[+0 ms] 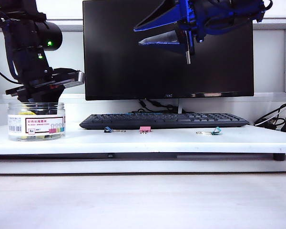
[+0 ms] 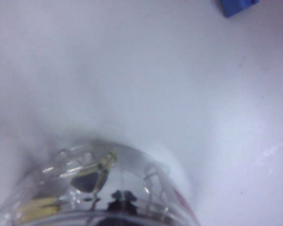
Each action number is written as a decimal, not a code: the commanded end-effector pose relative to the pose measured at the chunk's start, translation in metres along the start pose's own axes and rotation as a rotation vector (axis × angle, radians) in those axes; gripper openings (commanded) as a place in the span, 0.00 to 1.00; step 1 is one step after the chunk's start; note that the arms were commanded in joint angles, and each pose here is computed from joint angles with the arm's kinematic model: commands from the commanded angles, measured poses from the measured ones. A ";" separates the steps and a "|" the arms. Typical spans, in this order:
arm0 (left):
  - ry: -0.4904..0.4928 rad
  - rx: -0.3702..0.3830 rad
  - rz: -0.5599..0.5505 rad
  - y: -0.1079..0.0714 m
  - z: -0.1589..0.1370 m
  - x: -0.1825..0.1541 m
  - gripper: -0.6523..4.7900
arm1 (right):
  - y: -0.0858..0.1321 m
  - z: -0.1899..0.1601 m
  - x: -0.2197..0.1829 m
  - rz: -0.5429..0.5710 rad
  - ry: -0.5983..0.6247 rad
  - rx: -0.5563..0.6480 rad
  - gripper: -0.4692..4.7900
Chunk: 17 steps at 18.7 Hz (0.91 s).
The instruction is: Take the clips out of the round transparent plastic box and place them on the table.
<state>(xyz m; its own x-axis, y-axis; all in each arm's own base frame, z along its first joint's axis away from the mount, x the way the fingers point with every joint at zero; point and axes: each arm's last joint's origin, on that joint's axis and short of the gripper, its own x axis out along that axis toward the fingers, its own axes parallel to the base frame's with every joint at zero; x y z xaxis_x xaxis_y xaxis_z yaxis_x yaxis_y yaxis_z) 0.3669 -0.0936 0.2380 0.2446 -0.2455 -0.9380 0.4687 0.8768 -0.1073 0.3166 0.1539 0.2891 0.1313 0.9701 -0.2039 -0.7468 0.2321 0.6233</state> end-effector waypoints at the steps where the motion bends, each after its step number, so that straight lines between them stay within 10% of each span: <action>1: -0.012 0.002 -0.002 0.000 0.001 -0.002 0.11 | 0.003 0.003 0.000 0.014 -0.005 -0.023 0.37; 17: -0.059 0.043 0.020 -0.008 -0.005 -0.038 0.23 | 0.004 0.003 0.000 0.017 -0.004 -0.023 0.37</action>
<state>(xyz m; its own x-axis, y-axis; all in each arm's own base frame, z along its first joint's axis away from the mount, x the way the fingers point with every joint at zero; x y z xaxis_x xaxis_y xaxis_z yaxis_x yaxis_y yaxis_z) 0.3520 -0.0899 0.2715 0.3181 -0.2593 -0.9119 0.4817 0.8727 -0.0801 0.3165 0.1540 0.2891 0.1305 0.9702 -0.2040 -0.7467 0.2316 0.6236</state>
